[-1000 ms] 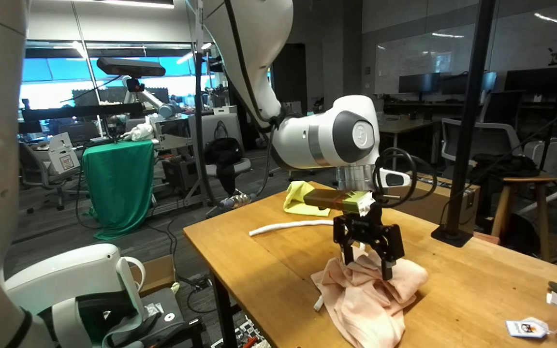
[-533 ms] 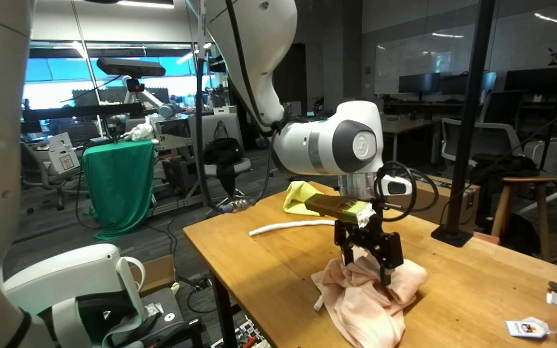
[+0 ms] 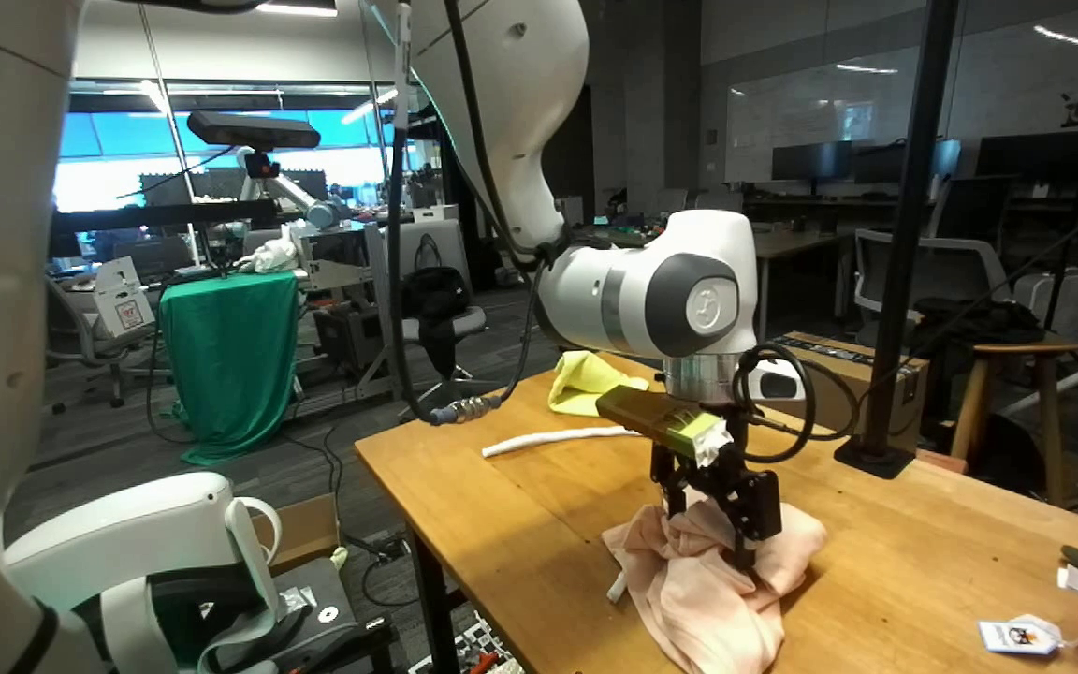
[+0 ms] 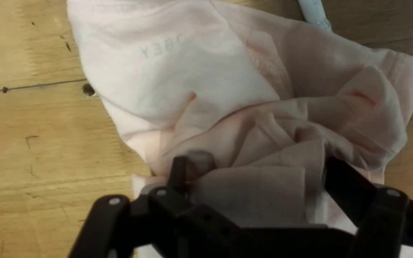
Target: Spread the clothes and the objects across on the table
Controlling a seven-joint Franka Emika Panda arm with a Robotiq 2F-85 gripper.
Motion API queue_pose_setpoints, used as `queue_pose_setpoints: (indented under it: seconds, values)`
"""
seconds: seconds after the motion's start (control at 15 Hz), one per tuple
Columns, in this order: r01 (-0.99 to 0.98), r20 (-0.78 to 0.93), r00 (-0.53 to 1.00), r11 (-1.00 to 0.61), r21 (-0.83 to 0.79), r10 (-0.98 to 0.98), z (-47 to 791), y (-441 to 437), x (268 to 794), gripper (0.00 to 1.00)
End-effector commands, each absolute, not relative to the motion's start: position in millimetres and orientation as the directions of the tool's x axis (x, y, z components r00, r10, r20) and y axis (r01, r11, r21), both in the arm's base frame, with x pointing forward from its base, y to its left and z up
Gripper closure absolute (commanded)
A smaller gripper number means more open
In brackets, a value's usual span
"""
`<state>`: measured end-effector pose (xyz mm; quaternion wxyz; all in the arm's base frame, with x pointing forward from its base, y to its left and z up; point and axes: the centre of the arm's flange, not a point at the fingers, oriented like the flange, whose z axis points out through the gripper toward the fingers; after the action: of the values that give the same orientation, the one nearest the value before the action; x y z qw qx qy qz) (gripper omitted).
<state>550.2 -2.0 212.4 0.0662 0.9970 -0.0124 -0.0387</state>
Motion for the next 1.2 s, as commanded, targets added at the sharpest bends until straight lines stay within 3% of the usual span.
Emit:
queue_pose_setpoints:
  seconds: [0.0, 0.47, 0.53, 0.6, 1.13]
  values:
    - [-0.028, -0.043, 0.999, -0.999, 0.037, -0.030, 208, -7, 546, 0.00]
    - [-0.056, -0.059, 0.997, -0.997, -0.045, -0.053, 199, -17, 545, 0.00]
    - [-0.058, -0.059, 0.997, -0.997, -0.046, -0.055, 200, -19, 545, 0.19]
    - [-0.056, -0.058, 0.997, -0.997, -0.045, -0.054, 201, -19, 544, 0.28]
    - [-0.057, -0.027, 0.998, -0.998, -0.013, -0.057, 212, -11, 544, 0.88]
